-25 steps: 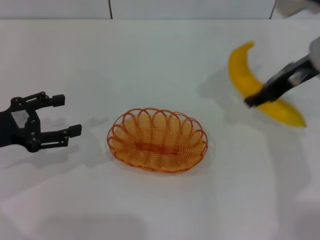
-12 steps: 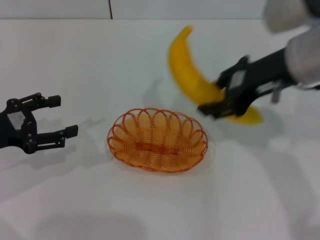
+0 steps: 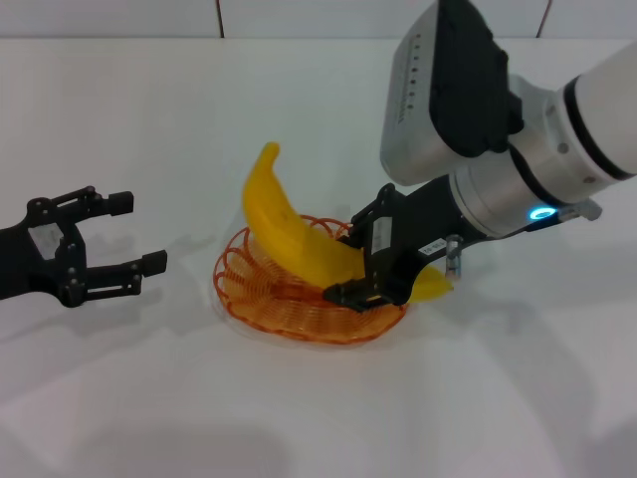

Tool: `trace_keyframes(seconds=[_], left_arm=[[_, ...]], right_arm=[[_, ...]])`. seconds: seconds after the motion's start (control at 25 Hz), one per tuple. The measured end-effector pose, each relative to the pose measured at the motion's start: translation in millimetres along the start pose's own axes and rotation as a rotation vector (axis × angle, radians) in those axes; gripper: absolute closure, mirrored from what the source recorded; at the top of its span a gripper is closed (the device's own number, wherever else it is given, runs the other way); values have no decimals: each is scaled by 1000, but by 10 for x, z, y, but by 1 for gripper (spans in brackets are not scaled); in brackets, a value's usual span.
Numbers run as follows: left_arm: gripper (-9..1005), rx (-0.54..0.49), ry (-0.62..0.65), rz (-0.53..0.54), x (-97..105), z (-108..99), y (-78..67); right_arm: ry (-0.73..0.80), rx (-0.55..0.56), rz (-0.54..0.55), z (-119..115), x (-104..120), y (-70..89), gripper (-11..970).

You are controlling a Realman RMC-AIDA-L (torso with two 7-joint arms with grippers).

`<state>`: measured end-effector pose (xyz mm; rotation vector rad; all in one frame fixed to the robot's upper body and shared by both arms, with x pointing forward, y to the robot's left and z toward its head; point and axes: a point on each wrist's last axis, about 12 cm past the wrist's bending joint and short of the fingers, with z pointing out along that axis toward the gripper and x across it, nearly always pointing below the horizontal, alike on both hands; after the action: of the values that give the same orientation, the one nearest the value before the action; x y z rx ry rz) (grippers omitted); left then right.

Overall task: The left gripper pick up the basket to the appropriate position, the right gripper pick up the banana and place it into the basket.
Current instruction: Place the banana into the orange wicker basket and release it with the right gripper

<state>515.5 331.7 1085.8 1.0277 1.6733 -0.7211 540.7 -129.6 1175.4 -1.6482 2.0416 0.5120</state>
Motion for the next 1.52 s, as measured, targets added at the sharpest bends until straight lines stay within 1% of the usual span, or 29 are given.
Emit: trace_keyframes(seconds=[0.28,0.48,0.72,0.88,1.12,1.32,1.52], left_arm=[[120,1,5,-2,10,-10,-2],[120,19,20,3,28,-21,-24],[119,50,20,12,34,-107,-54],[119,43,17,8,42,-138,-56],[119,54,21,11,39,-117,-61],[119,58,19,12,31,-101,-61],[119,58,19,12,30,-97,-60]], right_arm=[[-56,-51,-16,68,-44,-16,460],[-67,-58,-29,88,-103,-32,460],[-68,-60,-30,104,-67,-57,460],[-82,-77,-29,144,-50,-79,460],[-77,-92,-10,226,-61,-160,460],[-44,-113,34,304,-30,-256,460],[-42,-114,47,305,-28,-288,346]])
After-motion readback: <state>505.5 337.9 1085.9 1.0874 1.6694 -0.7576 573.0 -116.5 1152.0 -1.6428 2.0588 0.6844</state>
